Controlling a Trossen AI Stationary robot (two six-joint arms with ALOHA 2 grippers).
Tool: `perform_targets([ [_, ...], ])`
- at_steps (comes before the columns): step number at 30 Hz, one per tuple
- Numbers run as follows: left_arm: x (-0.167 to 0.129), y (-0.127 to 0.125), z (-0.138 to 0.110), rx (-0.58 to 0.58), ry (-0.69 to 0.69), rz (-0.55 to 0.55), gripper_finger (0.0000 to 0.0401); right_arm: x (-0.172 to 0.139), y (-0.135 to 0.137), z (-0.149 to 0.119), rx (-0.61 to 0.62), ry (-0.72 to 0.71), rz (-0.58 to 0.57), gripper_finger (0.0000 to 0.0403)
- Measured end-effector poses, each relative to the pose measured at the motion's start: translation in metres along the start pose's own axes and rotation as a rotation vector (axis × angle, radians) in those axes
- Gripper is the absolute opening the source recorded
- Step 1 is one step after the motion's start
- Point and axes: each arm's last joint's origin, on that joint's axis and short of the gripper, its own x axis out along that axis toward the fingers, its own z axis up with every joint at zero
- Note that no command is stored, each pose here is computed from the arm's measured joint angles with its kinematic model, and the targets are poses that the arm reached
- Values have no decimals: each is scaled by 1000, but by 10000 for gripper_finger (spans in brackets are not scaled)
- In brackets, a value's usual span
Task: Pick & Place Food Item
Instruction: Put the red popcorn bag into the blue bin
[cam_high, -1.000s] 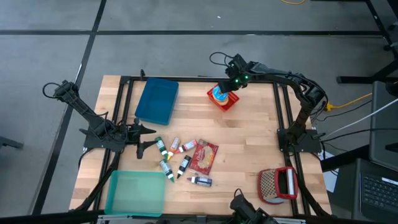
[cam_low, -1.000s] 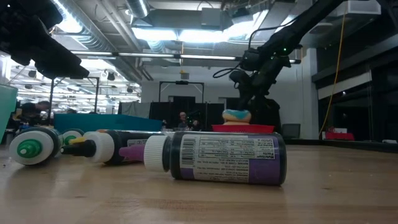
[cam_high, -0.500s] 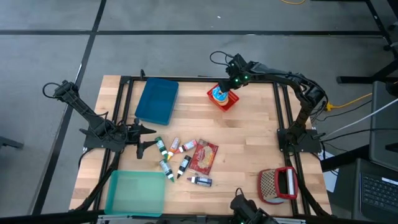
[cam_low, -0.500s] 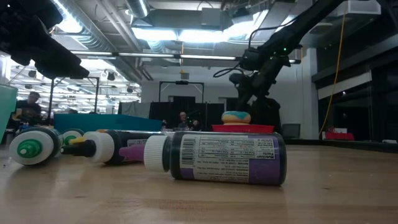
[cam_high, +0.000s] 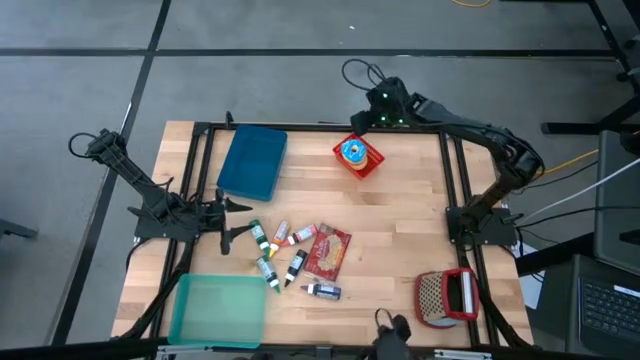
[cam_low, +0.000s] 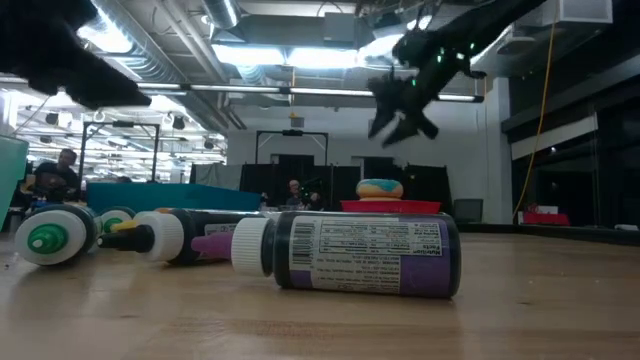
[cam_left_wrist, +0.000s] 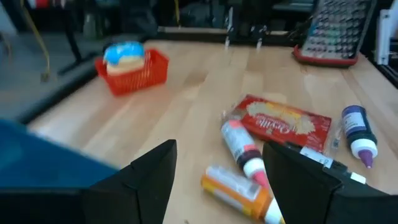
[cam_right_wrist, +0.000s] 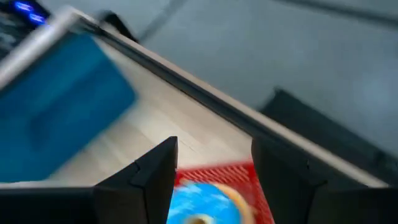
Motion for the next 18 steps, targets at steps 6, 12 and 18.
perform_targets([
  [6, -1, -4, 22, 98, -138, -22, 235, -25, 66, -3, -168, -142, 199, 209],
  [12, -2, 0, 52, 131, -201, -23, 235, -40, 136, -32, -353, -184, 393, 209],
  [18, 1, 5, 65, 57, -130, -111, 235, -58, 183, -72, -433, -107, 508, 209],
])
